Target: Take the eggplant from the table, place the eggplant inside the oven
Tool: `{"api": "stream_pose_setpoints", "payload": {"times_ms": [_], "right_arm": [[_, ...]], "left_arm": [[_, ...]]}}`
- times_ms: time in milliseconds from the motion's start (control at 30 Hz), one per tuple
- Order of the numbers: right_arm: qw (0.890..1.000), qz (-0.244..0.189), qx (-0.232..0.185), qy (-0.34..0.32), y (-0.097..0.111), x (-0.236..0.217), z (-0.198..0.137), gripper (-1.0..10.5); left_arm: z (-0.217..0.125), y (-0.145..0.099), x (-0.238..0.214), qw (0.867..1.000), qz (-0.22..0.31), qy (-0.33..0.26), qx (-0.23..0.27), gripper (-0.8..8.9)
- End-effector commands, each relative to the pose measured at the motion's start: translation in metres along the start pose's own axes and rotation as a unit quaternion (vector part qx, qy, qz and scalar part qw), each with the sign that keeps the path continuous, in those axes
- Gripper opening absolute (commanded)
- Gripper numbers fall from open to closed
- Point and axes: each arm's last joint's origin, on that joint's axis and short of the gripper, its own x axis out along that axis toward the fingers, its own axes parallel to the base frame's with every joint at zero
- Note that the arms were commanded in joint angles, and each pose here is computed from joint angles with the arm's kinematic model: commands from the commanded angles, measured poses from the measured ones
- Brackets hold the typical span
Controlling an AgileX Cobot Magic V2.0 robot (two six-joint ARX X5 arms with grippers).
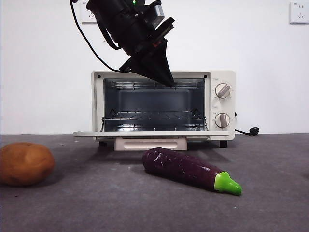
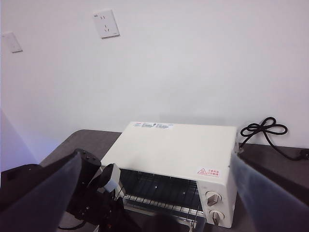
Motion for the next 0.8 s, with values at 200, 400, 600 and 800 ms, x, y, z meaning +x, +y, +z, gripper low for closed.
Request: {"api": "stream_pose_setpoints", "payload": {"times_ms": [200,400,600,800], "right_arm": [[1.0,0.003,0.001,-0.005,0.001,-0.002,0.001,6.3],[1.0,0.003,0.002,-0.004,0.001,-0.002,0.001,6.3],[1.0,0.003,0.004,0.0,0.0,0.001,0.001,6.3],[1.0,0.002,0.007,0.007,-0.003,0.006,0.0,6.3]], "left_arm": [[-0.003,0.005,0.003,1.0,0.001,0.006,0.0,-0.06],[0.007,-0.001,-0.022,1.0,0.01,-0.027,0.011,-0.06],[0.017,-0.016,-0.08,0.995,0.03,-0.092,0.023,-0.06],[0.018,-0.035,-0.159,0.981,0.078,-0.177,0.028,-0.06]]}}
